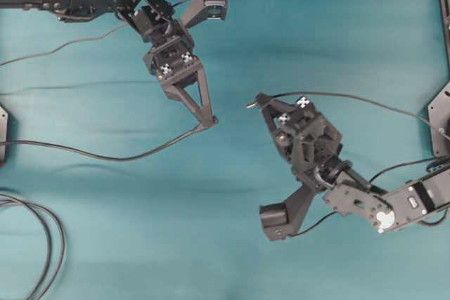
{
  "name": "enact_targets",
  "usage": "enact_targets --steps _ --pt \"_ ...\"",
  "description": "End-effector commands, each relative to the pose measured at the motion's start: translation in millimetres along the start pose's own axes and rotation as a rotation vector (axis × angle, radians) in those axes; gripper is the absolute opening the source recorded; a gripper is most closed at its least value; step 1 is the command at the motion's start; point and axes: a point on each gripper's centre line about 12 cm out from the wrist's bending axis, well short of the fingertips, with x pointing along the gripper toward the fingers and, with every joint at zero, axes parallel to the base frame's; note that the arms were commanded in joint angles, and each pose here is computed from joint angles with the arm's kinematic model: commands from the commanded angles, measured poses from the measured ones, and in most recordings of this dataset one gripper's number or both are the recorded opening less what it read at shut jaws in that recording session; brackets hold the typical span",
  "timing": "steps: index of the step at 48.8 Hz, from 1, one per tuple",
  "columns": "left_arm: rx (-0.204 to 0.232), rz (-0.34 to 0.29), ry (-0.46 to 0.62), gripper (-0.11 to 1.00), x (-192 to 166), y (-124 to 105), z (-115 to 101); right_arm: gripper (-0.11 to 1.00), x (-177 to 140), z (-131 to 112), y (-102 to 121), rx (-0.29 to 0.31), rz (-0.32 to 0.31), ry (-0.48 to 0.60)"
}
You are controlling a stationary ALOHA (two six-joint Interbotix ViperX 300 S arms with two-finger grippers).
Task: Insert the USB using both arms.
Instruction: 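Lift both held connectors and bring them face to face midair, then push the right gripper's plug into the left gripper's socket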
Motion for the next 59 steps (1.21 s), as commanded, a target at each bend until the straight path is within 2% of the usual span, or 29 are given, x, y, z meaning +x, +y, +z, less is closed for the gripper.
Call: enact_targets --steps 1,16,59 --pt "0.022 -0.004 0.003 0.22 3.2 -9.7 3.6 0.20 0.3 7.3 -11.3 0.033 -0.015 -0.018" --pt "0.041 0.007 -0.005 0.22 5.3 -10.8 11.0 0.20 4.0 18.1 -10.2 0.036 -0.007 -0.033" --pt "0.047 0.030 -0.008 0.22 7.9 -7.6 13.1 0.20 9.1 25.1 -10.7 0.044 0.008 -0.055"
